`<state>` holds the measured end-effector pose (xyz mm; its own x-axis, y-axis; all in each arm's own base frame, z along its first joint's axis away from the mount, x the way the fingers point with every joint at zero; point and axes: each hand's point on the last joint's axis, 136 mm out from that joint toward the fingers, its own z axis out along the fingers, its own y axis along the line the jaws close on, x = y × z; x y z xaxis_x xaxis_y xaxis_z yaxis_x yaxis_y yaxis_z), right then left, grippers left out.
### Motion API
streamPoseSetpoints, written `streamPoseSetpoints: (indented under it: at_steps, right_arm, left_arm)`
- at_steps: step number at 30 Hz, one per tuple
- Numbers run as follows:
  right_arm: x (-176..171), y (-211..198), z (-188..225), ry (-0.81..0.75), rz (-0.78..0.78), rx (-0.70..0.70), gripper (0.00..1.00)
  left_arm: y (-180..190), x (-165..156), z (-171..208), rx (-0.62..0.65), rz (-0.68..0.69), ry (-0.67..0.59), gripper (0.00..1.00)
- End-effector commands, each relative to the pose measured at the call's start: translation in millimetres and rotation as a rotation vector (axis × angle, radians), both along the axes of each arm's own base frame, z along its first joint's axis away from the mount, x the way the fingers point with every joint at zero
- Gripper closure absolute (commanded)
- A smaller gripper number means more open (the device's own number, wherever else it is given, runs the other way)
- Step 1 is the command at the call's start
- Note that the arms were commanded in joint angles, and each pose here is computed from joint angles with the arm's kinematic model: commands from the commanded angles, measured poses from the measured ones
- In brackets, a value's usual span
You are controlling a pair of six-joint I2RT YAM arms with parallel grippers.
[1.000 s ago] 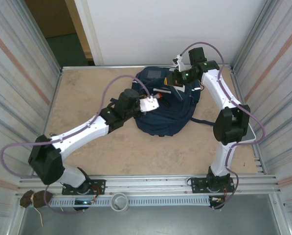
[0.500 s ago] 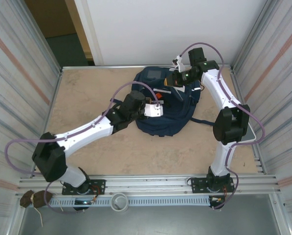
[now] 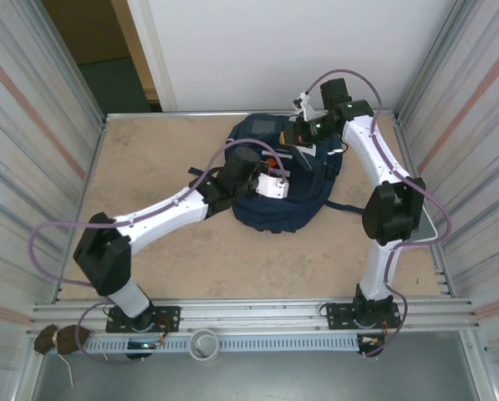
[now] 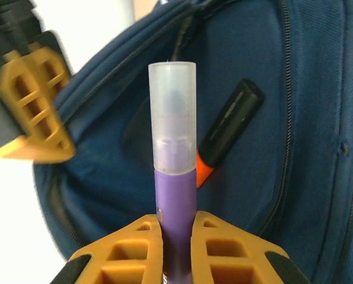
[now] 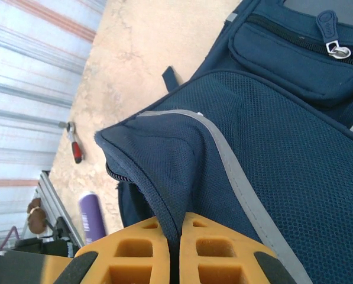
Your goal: Pack the student bag
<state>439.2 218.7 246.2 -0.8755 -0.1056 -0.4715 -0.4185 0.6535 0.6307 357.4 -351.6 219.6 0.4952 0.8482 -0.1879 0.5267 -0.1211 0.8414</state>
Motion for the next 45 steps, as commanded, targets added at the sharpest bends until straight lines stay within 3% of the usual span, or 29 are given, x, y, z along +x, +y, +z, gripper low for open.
streamPoseSetpoints:
  at_steps: [1, 6, 9, 13, 20, 23, 26, 29, 32, 34, 36, 40, 45]
  right_arm:
    - [4.1, 7.0, 32.9, -0.050, 0.018, 0.068, 1.00]
    - [7.0, 11.5, 38.6, -0.053, 0.024, 0.081, 1.00]
    - [7.9, 11.0, 38.6, -0.050, 0.020, 0.082, 1.00]
    - [6.7, 8.1, 38.2, -0.053, 0.018, 0.072, 1.00]
    - [-6.0, 1.5, 21.7, -0.029, 0.009, 0.025, 0.98]
    - [-28.2, 0.1, 1.0, -0.009, 0.000, -0.007, 0.88]
    - [-50.4, -4.5, -4.5, -0.008, -0.020, 0.028, 0.72]
    - [-51.2, -28.8, -4.7, -0.042, -0.123, 0.048, 0.59]
    - [-30.8, -72.0, -19.2, -0.046, -0.321, 0.042, 0.53]
    - [-16.2, -100.9, -37.6, -0.025, -0.462, 0.015, 0.44]
    - [-2.2, -118.2, -56.4, -0.011, -0.560, -0.011, 0.41]
    - [18.6, -121.4, -78.4, 0.026, -0.617, -0.001, 0.39]
    - [35.5, -117.9, -103.4, 0.079, -0.606, -0.013, 0.37]
  left_arm:
    - [-25.5, 6.8, 0.3, 0.040, -0.113, -0.041, 0.87]
    - [-46.0, 45.0, -8.1, 0.007, -0.083, -0.089, 0.77]
    - [-40.7, 56.2, -7.8, -0.021, 0.016, -0.062, 0.63]
    - [-24.2, 35.8, 2.7, -0.131, 0.068, -0.009, 0.46]
    - [19.1, -22.2, 31.8, -0.446, 0.183, 0.184, 0.40]
    - [44.2, -41.2, 38.9, -0.639, 0.256, 0.328, 0.37]
    - [75.0, -41.5, 46.3, -0.835, 0.378, 0.453, 0.30]
    - [105.6, -21.0, 52.6, -1.023, 0.533, 0.596, 0.22]
    - [130.3, 15.0, 46.7, -1.145, 0.743, 0.742, 0.21]
    - [134.0, 39.2, 36.8, -1.149, 0.836, 0.810, 0.20]
    - [130.9, 63.4, 24.4, -1.127, 0.906, 0.863, 0.20]
    - [106.5, 99.6, -3.6, -1.098, 0.949, 1.006, 0.21]
    - [70.8, 113.0, -40.7, -1.056, 0.935, 1.209, 0.25]
